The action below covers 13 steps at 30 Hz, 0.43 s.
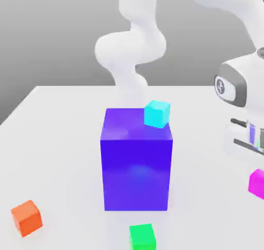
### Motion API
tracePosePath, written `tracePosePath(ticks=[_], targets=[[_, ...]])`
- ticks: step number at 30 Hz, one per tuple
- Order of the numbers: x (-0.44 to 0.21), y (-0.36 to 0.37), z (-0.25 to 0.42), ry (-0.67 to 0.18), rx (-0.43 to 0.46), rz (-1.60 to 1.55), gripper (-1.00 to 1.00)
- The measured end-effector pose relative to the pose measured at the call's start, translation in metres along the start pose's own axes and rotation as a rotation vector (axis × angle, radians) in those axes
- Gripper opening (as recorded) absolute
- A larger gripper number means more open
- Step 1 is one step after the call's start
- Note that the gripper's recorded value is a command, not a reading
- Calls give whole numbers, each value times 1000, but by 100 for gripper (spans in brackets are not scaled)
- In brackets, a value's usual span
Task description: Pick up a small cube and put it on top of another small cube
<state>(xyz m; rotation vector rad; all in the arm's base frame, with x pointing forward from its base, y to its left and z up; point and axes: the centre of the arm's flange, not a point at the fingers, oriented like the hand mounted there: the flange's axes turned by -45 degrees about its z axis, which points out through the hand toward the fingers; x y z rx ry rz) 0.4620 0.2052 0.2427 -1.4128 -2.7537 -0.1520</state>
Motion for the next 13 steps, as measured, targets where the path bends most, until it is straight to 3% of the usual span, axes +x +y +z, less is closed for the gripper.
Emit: tracePosePath(ticks=[6,9,10,13], targets=[[-135,-64,-9,-70,53,40,-100],[-164,-82,26,-82,65,49,-100],[-167,-85,37,-83,66,50,100],[-167,-85,37,-83,66,50,100]])
